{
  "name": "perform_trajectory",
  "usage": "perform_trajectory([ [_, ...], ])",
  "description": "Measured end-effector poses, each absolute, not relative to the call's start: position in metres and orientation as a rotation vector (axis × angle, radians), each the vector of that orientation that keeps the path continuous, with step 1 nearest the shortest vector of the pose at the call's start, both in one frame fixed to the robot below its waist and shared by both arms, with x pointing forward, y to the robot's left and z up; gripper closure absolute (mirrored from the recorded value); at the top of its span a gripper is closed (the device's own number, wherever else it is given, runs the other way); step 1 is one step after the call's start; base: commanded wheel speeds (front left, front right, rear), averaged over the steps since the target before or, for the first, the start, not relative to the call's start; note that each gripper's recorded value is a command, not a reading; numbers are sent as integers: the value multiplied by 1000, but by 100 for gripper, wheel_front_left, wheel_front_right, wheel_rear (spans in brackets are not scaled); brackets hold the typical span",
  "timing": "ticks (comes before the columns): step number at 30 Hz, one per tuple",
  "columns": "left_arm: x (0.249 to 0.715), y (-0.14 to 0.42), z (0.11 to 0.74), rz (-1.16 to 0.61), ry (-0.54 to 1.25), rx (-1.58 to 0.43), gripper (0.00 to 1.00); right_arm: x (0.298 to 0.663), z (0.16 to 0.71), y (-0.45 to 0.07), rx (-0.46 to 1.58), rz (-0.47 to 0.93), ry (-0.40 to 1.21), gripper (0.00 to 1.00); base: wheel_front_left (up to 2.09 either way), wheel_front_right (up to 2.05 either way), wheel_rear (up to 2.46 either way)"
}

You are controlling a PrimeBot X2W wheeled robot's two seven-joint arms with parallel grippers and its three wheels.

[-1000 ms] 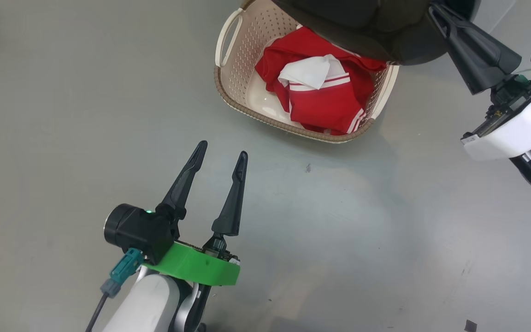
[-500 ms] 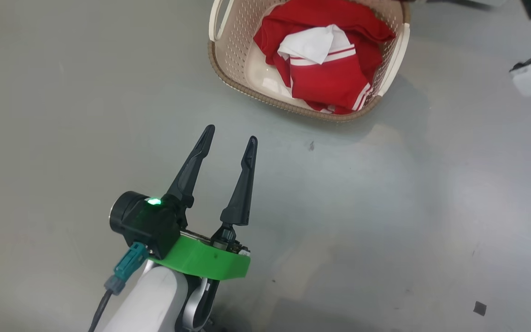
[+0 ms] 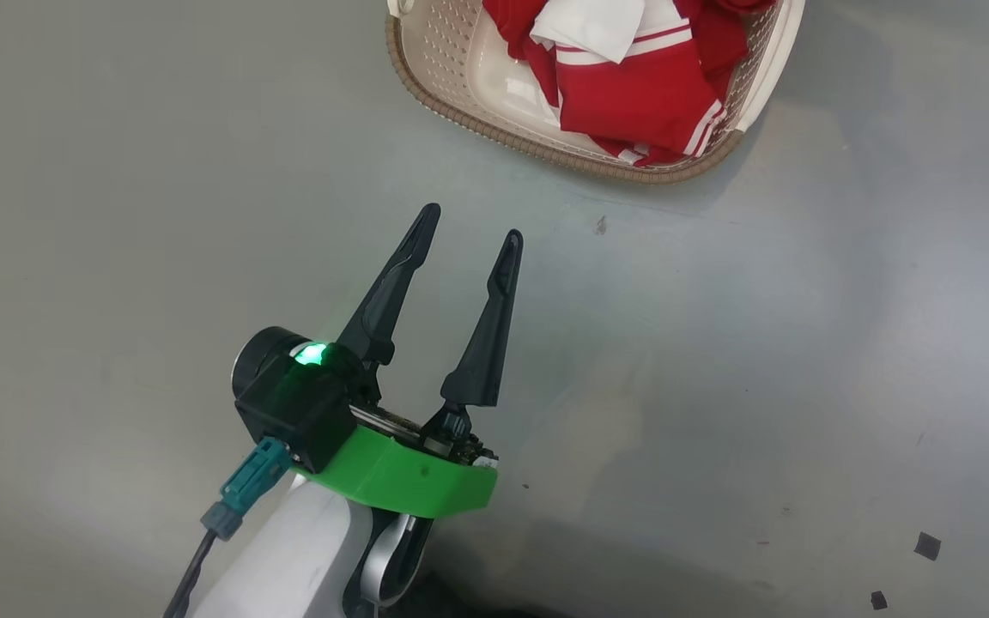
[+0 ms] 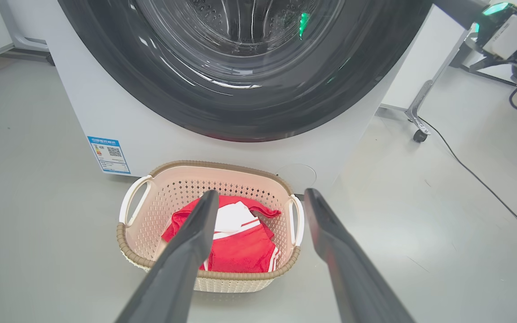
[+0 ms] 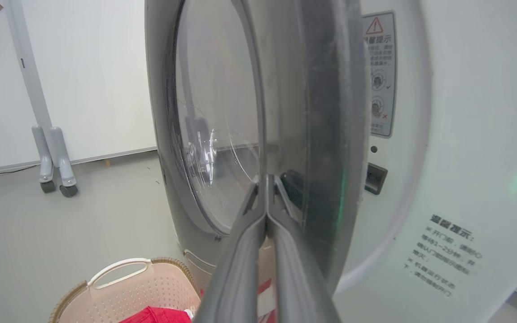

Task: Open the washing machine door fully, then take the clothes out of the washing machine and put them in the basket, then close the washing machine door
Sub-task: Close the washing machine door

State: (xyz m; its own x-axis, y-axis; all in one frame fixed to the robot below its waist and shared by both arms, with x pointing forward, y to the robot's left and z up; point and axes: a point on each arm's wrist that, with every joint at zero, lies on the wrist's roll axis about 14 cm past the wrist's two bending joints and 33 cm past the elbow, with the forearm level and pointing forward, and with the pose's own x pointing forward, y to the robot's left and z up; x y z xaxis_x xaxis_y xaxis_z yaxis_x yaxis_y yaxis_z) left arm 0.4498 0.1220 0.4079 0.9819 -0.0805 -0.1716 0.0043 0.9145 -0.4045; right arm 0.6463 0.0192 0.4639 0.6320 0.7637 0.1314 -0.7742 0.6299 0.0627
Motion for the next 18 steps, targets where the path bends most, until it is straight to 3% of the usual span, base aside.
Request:
perform_trajectory([
  [18, 457, 131, 391, -4, 224, -431, 0, 701, 451, 23, 75, 840, -101, 100, 0, 0, 0],
])
